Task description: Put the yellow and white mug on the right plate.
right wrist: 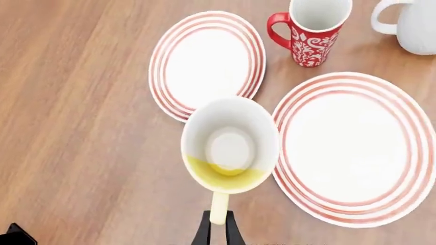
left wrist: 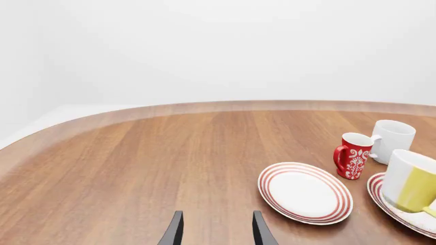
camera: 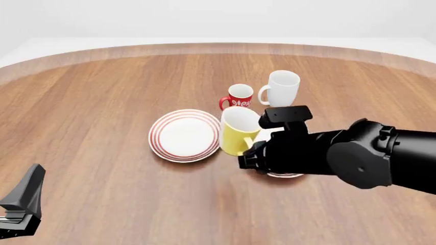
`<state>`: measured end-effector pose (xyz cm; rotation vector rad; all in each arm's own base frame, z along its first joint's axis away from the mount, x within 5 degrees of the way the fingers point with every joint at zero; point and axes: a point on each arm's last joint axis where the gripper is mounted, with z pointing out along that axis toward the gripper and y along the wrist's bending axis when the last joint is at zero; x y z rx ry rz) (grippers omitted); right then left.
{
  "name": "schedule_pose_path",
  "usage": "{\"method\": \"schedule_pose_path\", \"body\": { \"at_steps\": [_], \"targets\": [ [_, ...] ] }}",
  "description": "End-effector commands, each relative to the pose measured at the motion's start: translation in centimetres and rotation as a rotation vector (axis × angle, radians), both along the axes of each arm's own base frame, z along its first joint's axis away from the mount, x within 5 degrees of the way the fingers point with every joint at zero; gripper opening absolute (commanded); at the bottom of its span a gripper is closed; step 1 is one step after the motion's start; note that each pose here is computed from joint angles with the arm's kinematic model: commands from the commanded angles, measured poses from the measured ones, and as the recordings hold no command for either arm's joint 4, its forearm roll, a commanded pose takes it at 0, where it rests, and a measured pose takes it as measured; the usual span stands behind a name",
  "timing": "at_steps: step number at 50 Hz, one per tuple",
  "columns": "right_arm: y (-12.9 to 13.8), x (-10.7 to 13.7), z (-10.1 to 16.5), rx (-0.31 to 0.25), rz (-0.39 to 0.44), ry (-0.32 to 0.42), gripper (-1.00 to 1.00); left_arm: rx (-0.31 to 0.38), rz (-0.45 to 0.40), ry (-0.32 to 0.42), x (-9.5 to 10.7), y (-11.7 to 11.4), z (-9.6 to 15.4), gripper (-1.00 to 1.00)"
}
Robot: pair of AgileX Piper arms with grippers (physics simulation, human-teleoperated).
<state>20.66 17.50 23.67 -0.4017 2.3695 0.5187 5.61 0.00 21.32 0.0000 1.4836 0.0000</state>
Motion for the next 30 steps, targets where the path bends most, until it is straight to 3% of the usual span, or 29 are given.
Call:
{"method": "schedule_pose_path", "body": {
  "at_steps": [1,30],
  "targets": [
    [-1.7,0.1,0.7,-0.014,-0.027,-0.026,-1.00,0.000,0.000,0.000,0.0,0.0,0.0,1.00],
    [-5.0,1.4,0.7,-0.083,-0.086,-0.066,-1.00,0.000,0.000,0.000,0.0,0.0,0.0,1.00]
  ]
}}
